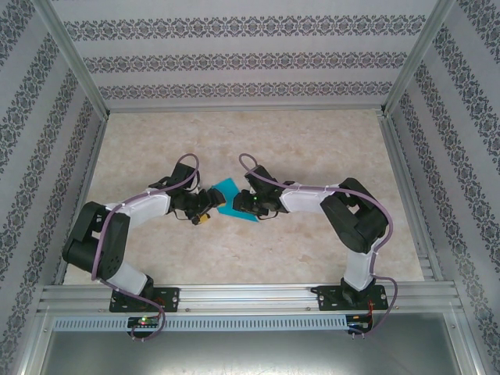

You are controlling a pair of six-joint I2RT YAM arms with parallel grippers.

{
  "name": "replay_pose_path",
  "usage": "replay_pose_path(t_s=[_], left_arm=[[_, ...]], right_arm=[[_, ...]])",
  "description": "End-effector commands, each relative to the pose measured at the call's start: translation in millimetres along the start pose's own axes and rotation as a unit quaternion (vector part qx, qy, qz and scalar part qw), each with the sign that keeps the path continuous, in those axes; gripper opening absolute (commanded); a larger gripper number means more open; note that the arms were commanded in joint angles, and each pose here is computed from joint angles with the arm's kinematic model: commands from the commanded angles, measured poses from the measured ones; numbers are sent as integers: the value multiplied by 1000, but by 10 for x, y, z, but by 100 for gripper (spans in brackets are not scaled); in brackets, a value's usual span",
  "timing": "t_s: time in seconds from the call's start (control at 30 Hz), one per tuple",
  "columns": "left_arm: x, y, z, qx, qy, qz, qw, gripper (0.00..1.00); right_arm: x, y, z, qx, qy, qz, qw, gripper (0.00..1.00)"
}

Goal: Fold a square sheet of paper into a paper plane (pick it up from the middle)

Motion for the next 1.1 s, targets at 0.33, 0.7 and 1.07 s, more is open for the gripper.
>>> replay_pose_path(t_s=[0.33, 0.7, 1.07], left_arm=[[-142, 114, -83, 31, -22, 1, 999, 53], [-251, 189, -105, 37, -37, 10, 999, 39], [-223, 160, -68, 35, -14, 6, 999, 42]], right_arm=[[-67, -29, -330, -69, 24, 34, 997, 40], [-71, -13, -387, -81, 32, 39, 995, 40], [-78, 0, -449, -95, 29, 37, 994, 39]])
Point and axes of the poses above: each hand's point on the last joint's axis, 136 mm out from that joint toward the fingers, its own x axis back along the fingers, its own z axis along the line the jaws close on, y = z × x, the point moved 10 cm from there along x, back along the fingers, and after that the axes turned 12 degrees about -x, right-handed, at the moved point
